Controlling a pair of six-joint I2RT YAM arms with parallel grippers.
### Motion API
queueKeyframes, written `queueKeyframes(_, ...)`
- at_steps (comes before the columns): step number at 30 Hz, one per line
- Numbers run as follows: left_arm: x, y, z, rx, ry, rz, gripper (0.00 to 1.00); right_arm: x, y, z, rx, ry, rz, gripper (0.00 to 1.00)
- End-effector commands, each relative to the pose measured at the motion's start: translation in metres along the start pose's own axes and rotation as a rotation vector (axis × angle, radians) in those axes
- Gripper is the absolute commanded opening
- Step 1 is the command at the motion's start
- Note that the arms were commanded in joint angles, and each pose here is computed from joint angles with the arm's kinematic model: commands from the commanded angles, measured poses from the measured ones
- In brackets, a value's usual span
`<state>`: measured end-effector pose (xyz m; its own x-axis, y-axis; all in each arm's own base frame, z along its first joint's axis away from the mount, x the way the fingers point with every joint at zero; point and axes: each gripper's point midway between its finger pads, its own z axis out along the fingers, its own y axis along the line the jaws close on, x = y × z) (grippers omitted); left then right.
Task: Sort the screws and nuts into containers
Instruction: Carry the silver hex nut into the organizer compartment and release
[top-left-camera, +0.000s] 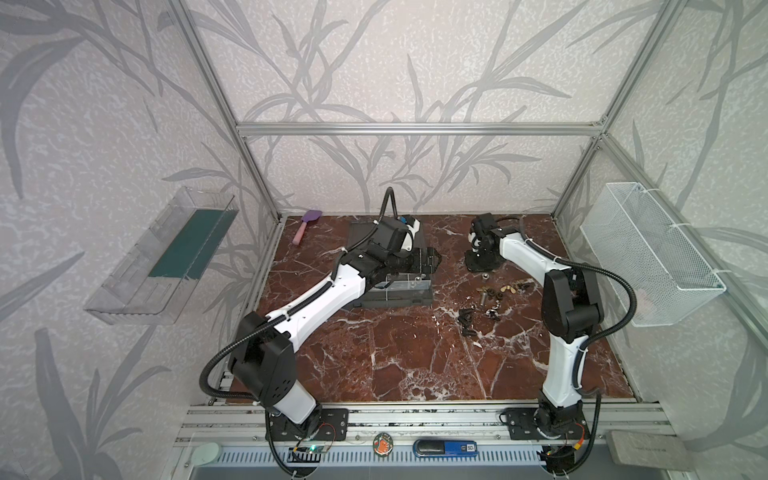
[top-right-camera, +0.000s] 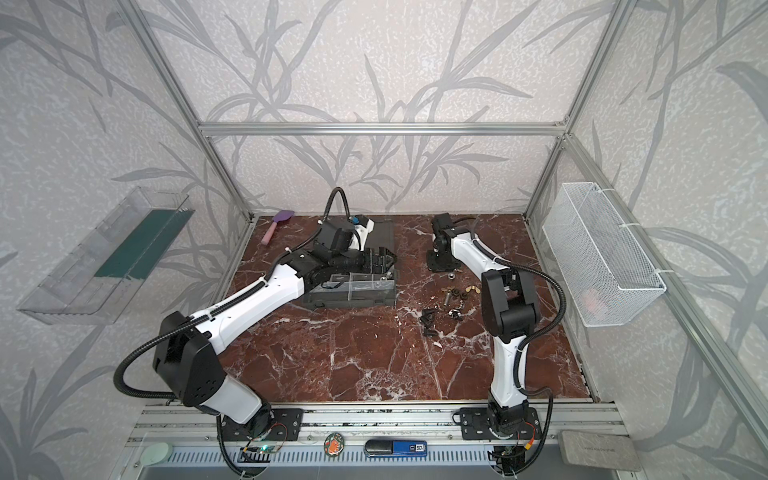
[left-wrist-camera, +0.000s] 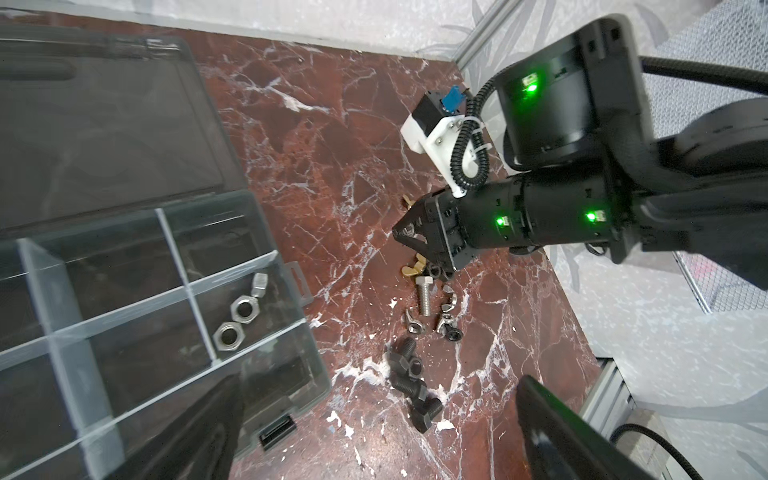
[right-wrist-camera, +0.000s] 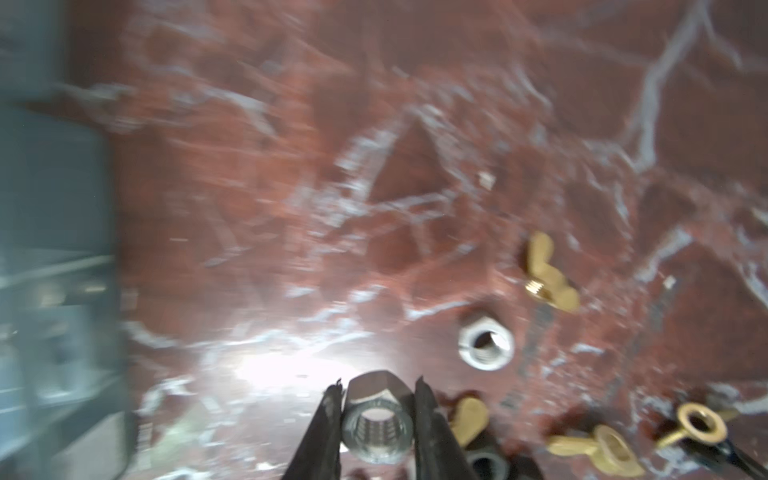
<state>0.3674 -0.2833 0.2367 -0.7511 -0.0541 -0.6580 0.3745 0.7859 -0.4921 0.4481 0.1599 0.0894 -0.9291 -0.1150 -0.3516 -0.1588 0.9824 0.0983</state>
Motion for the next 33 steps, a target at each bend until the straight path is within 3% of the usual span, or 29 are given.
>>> queueKeyframes(1,0.008,0.023,-0.017,-0.052,-0.003,-0.042,1.00,-0.013,0.044,-0.026,-0.064,-0.041,-0.049,0.14)
queueKeyframes(8,0.020,0.056,-0.041,-0.111,-0.035,-0.088,0.99,-0.026,0.130,-0.023,-0.164,-0.052,-0.162,0.15)
queueKeyframes(12,0.024,0.062,-0.049,-0.125,-0.049,-0.093,0.99,-0.020,0.155,-0.007,-0.159,-0.010,-0.211,0.16)
queueKeyframes(19,0.025,0.066,-0.052,-0.131,-0.066,-0.090,1.00,-0.008,0.163,0.015,-0.156,0.037,-0.221,0.19)
queueKeyframes(28,0.023,0.065,-0.043,-0.116,-0.056,-0.109,0.99,-0.002,0.160,0.019,-0.152,0.056,-0.229,0.36)
queueKeyframes(33,0.021,0.063,-0.043,-0.111,-0.058,-0.108,1.00,-0.004,0.159,0.015,-0.149,0.045,-0.235,0.40)
